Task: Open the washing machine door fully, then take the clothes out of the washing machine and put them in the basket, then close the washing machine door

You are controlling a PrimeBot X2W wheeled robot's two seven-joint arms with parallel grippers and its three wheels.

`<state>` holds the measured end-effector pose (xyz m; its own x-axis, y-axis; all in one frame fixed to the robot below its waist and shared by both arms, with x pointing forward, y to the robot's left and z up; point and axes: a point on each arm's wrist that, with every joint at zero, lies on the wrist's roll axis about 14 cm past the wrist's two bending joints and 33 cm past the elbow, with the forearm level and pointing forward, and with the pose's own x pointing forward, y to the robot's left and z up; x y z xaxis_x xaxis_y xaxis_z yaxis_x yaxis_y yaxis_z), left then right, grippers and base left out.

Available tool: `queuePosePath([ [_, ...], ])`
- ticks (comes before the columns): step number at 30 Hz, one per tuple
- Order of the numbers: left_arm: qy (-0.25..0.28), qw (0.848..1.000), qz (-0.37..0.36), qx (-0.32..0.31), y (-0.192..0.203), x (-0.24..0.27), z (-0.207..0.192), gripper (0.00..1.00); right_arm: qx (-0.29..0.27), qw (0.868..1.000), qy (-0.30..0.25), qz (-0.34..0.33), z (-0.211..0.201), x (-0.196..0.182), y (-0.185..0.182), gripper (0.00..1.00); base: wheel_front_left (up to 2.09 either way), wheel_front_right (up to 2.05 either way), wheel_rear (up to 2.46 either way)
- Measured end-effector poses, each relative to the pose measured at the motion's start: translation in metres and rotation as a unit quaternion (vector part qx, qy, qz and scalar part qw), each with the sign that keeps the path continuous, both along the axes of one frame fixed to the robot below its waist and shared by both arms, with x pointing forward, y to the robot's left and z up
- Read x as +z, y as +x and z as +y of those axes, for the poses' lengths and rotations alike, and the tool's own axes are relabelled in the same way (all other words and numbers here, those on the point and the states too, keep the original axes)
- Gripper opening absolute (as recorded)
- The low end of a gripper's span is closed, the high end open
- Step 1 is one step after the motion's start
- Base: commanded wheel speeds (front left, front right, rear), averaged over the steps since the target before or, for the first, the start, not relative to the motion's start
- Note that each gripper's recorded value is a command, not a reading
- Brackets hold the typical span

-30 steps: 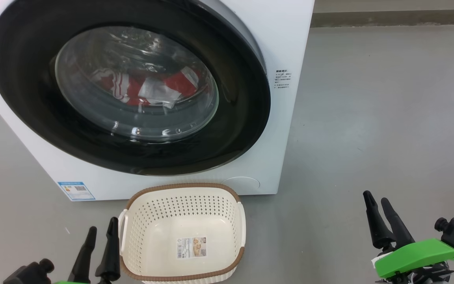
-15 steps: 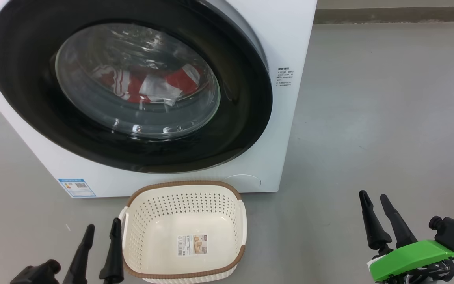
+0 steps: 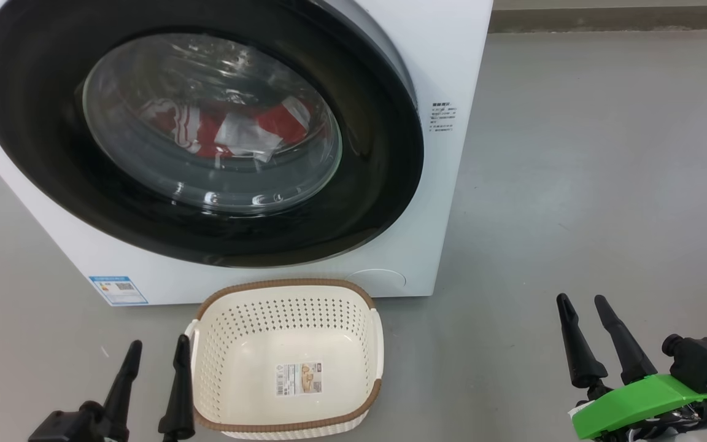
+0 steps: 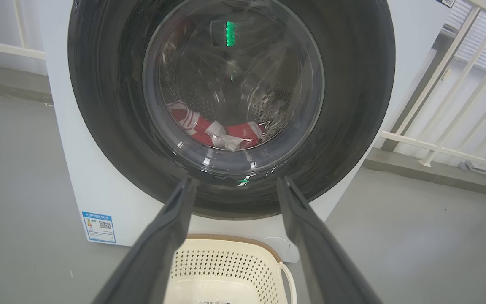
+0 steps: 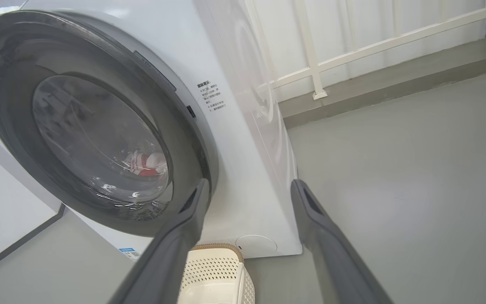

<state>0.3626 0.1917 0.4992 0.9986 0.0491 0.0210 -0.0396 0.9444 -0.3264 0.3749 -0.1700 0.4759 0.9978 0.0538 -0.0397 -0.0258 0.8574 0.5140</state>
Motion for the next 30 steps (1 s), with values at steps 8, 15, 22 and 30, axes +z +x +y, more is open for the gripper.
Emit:
queuePosePath([
  [8,0.046,0.999,-0.006,-0.002,-0.001,0.002,0.0,1.0,0.006,0.999,-0.041,-0.015,0.0,0.004,0.002,1.0,0.0,0.0,0.0],
  [15,0.083,0.997,0.0,-0.002,-0.005,-0.004,0.001,1.0,0.008,0.997,-0.074,-0.016,0.0,0.001,-0.003,1.0,0.0,0.0,0.0],
  [22,0.123,0.992,-0.003,-0.01,-0.004,-0.005,-0.002,1.0,0.014,0.994,-0.106,-0.02,0.001,0.0,-0.003,1.0,0.0,0.0,0.0],
  [30,0.139,0.99,0.003,-0.01,-0.006,-0.009,0.0,1.0,0.007,0.993,-0.111,-0.025,-0.002,0.001,-0.003,1.0,0.0,0.0,0.0],
])
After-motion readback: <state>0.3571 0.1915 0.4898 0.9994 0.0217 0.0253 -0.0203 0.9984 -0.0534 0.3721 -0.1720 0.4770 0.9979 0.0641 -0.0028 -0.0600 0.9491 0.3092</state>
